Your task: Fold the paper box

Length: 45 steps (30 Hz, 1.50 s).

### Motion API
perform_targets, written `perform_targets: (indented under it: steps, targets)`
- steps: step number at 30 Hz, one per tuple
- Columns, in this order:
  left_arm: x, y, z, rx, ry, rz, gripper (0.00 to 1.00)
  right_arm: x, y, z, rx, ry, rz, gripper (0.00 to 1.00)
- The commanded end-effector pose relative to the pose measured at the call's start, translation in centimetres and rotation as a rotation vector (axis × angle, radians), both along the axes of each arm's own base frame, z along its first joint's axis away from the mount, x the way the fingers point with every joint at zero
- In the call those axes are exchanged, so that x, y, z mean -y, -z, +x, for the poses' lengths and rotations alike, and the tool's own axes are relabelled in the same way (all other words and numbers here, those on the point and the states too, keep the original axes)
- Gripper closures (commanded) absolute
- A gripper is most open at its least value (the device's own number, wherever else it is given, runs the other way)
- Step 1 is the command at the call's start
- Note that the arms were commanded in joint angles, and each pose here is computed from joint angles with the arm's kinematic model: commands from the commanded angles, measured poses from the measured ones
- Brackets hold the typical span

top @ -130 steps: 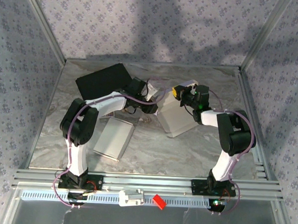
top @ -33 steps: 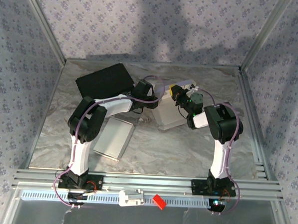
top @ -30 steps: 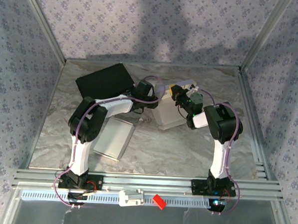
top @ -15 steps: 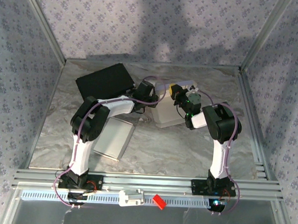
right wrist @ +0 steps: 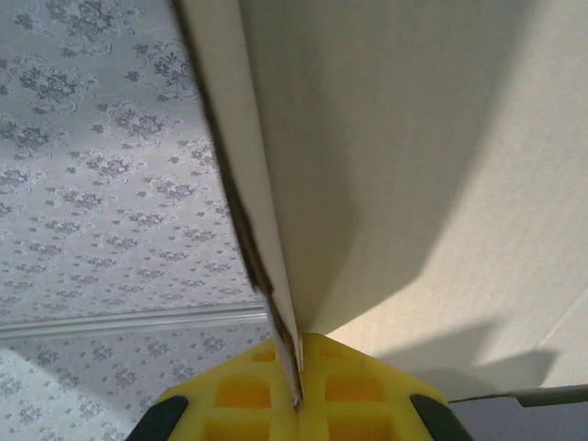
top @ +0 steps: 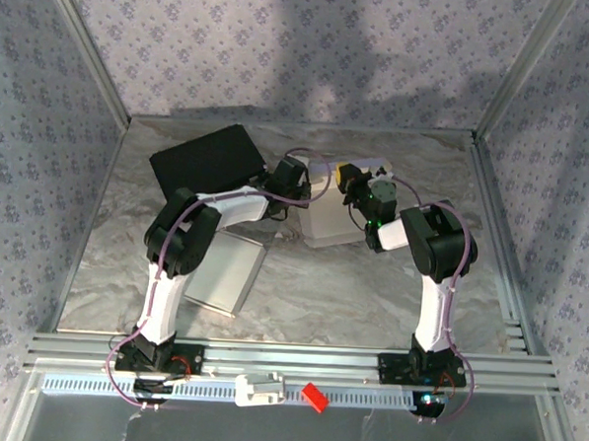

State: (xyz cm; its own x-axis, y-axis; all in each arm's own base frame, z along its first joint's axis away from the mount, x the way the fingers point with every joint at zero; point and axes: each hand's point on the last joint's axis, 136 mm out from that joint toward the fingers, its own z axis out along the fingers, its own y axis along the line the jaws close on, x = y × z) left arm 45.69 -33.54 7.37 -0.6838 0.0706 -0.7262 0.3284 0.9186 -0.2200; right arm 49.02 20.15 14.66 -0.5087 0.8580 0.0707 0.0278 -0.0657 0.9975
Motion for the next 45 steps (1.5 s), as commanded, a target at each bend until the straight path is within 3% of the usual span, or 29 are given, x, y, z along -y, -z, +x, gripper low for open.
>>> perform_targets:
  steps: [1,6,9,13,17,21,33,39,45]
  targets:
    - [2.2,-1.8,0.8,0.057,0.026,-0.036,0.87,-2.3,5.8,-2.0,-0.224,-0.1,-0.036,1.0]
    - [2.1,-1.4,0.7,0.042,-0.01,-0.027,1.0,-2.6,5.6,-1.9,-0.252,-0.092,-0.026,1.0]
    - [1.5,-1.4,0.6,0.014,-0.064,-0.034,1.0,-2.4,5.2,-2.0,-0.268,-0.079,-0.028,0.99]
    - [0.6,-1.9,0.2,-0.045,-0.121,-0.026,1.0,-1.5,4.5,-2.3,-0.322,-0.068,-0.066,0.77]
    - [-0.2,-2.3,-1.0,-0.126,-0.139,-0.023,1.0,0.8,2.2,-3.6,-0.39,-0.051,-0.191,0.54]
    - [-1.6,-2.3,-2.9,-0.256,-0.167,-0.024,1.0,4.0,-1.2,-5.4,-0.438,-0.033,-0.335,0.44]
    - [-3.5,-2.8,-8.1,-0.553,-0.19,-0.003,1.0,11.1,-8.9,-9.0,-0.461,-0.069,-0.789,0.44]
    - [-4.6,-3.9,-10.4,-0.644,-0.204,0.014,1.0,10.4,-7.7,-9.9,-0.513,-0.204,-0.955,0.45]
    - [-5.2,-3.3,-12.3,-0.734,-0.169,0.035,1.0,8.7,-5.5,-9.5,-0.542,-0.298,-1.017,0.46]
